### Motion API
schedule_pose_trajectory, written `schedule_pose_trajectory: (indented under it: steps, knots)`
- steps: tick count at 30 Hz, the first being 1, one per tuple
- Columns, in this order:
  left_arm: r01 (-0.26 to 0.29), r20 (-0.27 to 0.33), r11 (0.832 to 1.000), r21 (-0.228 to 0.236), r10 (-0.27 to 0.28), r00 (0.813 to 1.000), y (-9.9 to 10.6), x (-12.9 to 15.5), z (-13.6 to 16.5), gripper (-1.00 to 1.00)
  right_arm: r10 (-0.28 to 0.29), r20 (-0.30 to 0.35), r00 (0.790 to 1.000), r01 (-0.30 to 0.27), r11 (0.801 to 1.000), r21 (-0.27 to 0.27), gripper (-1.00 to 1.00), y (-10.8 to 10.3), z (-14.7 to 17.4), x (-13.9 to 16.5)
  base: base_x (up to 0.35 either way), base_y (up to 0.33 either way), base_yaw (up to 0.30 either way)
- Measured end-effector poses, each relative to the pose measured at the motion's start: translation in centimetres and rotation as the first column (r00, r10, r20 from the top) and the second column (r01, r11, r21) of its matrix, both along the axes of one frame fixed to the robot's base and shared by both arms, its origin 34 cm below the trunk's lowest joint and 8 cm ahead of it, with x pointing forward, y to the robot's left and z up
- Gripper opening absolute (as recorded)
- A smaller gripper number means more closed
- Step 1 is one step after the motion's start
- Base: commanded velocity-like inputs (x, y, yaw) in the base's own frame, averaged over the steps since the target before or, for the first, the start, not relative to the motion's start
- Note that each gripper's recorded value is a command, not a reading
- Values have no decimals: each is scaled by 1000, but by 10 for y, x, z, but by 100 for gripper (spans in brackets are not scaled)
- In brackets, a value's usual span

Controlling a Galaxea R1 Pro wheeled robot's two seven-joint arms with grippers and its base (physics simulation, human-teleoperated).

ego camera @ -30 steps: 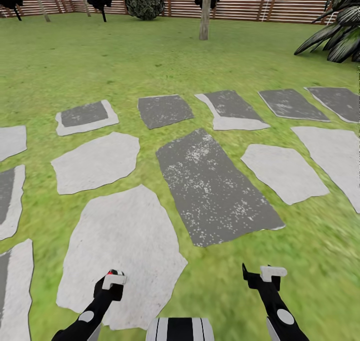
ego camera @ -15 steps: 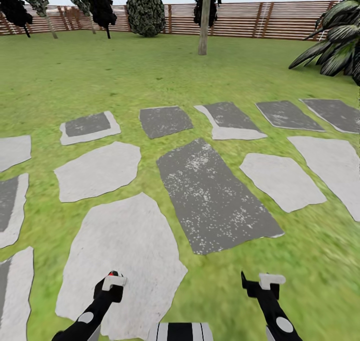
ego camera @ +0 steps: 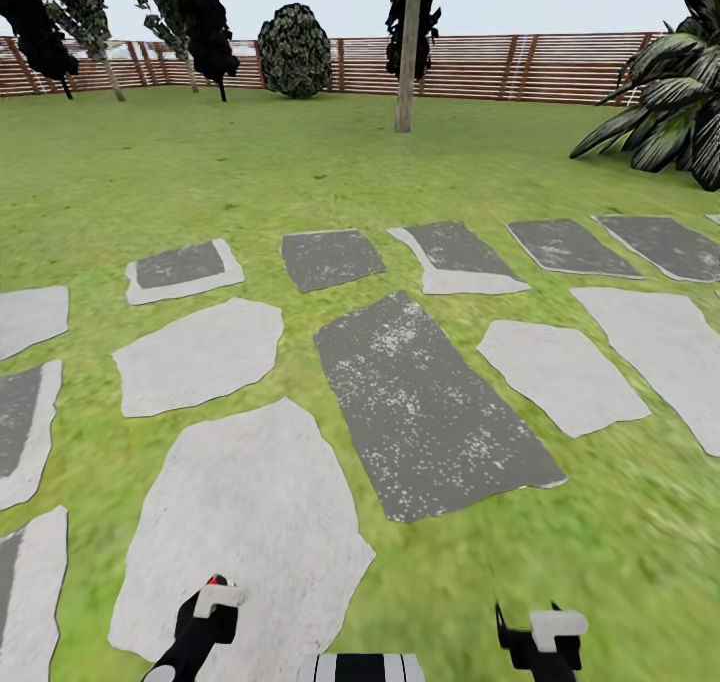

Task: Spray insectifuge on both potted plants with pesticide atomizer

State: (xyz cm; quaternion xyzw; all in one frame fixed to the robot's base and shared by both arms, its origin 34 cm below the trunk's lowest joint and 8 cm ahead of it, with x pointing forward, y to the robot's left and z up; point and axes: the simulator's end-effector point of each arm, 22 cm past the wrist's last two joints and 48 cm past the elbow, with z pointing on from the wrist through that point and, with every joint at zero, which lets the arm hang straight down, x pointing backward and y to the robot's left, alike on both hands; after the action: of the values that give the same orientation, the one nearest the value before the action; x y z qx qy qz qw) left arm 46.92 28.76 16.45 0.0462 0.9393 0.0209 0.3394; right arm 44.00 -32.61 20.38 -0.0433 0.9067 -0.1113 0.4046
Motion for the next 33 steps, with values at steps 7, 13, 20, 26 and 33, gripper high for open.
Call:
schedule_pose_trajectory:
  steps: [7,13,20,26,33]
  knots:
    - [1,8,1000,-4,-1,1000,-3,3,2,-100,-2,-35,999,2,1000,2,100,1,-9,-14,0,0,0]
    - [1,9,1000,-5,-1,1000,-4,4,2,-100,-2,-37,999,2,1000,3,100,1,-10,-14,0,0,0]
    - [0,20,1000,-5,0,1000,-4,7,7,-100,-1,-28,1000,2,1000,4,100,2,-6,-11,0,0,0]
    - [1,42,1000,-6,0,999,-5,14,16,-100,-2,-25,1000,2,1000,13,100,7,-3,-12,0,0,0]
    - [0,73,1000,-7,1,997,-5,25,30,-100,-4,0,1000,4,1000,22,100,13,7,-6,0,0,-140]
